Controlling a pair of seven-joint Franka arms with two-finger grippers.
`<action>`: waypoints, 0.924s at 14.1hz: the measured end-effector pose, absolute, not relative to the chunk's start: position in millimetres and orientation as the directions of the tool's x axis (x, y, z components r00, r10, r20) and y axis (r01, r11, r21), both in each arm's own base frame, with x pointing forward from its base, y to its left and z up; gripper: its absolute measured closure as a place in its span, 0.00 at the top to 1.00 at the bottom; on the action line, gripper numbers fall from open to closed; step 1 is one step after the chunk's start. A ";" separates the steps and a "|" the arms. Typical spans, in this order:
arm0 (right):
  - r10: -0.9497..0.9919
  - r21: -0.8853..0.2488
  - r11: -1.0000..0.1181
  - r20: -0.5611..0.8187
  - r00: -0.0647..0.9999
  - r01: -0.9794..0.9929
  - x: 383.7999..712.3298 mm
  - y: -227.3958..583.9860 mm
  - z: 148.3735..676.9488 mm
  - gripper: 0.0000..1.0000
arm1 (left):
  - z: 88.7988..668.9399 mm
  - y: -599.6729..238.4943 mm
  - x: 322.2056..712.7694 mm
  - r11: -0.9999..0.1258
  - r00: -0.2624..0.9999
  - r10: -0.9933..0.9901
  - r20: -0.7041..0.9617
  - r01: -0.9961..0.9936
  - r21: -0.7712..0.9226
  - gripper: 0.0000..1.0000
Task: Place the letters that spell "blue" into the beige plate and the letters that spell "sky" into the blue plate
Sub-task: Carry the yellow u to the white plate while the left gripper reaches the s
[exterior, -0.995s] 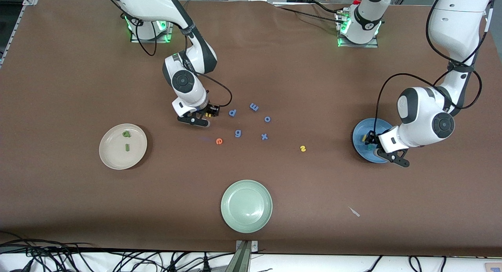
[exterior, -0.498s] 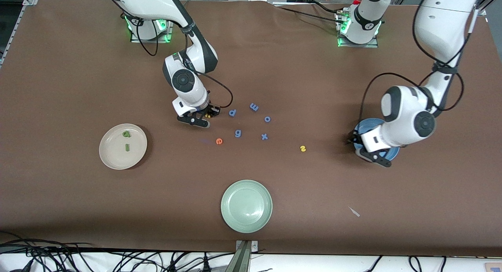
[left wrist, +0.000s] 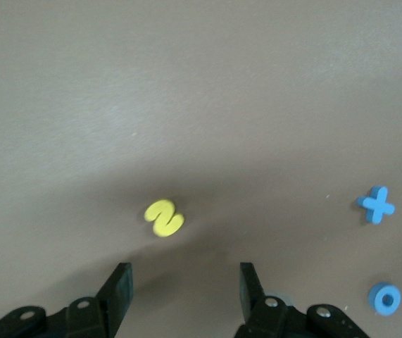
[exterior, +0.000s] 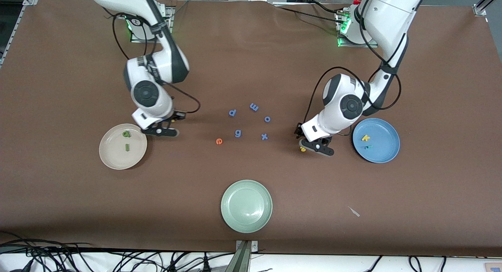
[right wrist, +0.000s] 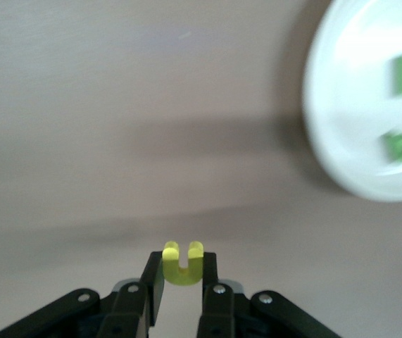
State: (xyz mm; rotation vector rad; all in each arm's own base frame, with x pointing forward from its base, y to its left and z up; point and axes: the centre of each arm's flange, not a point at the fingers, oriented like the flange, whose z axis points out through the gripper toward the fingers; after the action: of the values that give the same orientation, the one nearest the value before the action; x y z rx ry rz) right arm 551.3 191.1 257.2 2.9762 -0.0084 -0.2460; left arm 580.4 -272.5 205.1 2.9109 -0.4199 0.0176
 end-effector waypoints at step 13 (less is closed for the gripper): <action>0.143 0.173 -0.971 -0.133 0.981 0.165 618.6 79.7 235.9 0.78 | 173.1 -267.1 596.5 -0.950 0.968 -0.242 0.074 -0.251 0.187 0.58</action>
State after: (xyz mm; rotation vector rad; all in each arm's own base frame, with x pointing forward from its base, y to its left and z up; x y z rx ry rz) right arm 618.6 79.7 235.9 2.9426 0.2308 -0.1773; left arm 596.5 -267.1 173.1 2.9213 -0.3695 0.0740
